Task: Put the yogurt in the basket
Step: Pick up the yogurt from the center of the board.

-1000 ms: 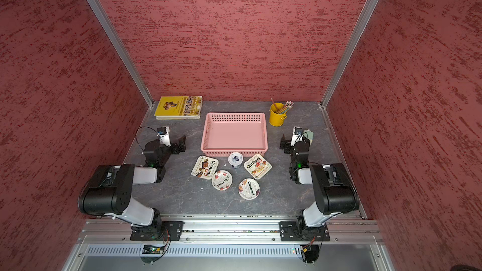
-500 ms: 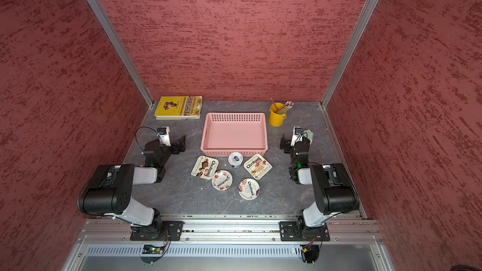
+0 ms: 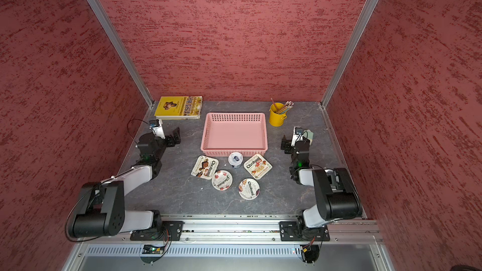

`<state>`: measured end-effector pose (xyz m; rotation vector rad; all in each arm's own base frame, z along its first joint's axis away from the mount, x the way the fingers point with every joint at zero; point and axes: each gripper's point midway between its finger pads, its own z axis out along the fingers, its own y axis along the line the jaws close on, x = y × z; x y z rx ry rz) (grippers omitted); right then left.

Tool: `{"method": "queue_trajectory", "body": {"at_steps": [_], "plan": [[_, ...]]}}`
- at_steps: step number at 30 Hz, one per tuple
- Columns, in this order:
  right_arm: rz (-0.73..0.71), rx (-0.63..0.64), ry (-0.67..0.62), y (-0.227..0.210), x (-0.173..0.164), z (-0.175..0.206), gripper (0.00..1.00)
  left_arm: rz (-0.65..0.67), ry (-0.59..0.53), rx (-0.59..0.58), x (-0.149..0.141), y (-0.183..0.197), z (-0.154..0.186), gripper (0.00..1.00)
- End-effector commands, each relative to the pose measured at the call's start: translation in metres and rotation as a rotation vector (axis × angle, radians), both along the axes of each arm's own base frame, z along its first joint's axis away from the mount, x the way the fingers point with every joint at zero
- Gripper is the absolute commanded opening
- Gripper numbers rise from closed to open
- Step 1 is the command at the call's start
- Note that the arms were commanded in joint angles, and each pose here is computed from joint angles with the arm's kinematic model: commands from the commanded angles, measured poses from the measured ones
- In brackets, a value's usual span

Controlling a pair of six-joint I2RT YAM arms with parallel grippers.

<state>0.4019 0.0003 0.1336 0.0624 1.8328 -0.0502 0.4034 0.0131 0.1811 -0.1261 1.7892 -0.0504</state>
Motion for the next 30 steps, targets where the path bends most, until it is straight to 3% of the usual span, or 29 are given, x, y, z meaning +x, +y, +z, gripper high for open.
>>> {"method": "queue_trajectory", "body": {"at_steps": [1, 4, 10, 13, 21, 26, 30], "plan": [[0.028, -0.029, 0.003, 0.009, 0.000, 0.043, 0.92, 0.097, 0.085, 0.039, -0.015, 0.004, 0.000, 1.00], [0.066, -0.048, 0.003, 0.030, -0.011, 0.079, 0.92, 0.127, 0.111, 0.041, -0.024, -0.004, 0.026, 1.00], [0.116, -0.043, 0.188, 0.074, -0.037, 0.100, 0.92, 0.052, 0.179, 0.011, -0.049, -0.049, 0.069, 1.00], [0.149, -0.019, 0.308, 0.093, -0.060, 0.100, 0.92, -0.062, 0.265, -0.026, -0.067, -0.081, 0.079, 1.00], [0.261, 0.290, 0.532, 0.119, -0.132, 0.087, 0.92, -0.346, 0.439, -0.178, -0.131, -0.153, 0.081, 1.00], [0.282, 0.397, 0.704, 0.129, -0.164, 0.054, 0.92, -0.584, 0.436, -0.232, -0.175, -0.202, 0.075, 1.00], [0.328, 0.540, 0.744, 0.148, -0.171, 0.029, 0.92, -0.850, 0.378, -0.199, -0.213, -0.245, 0.069, 1.00]]}}
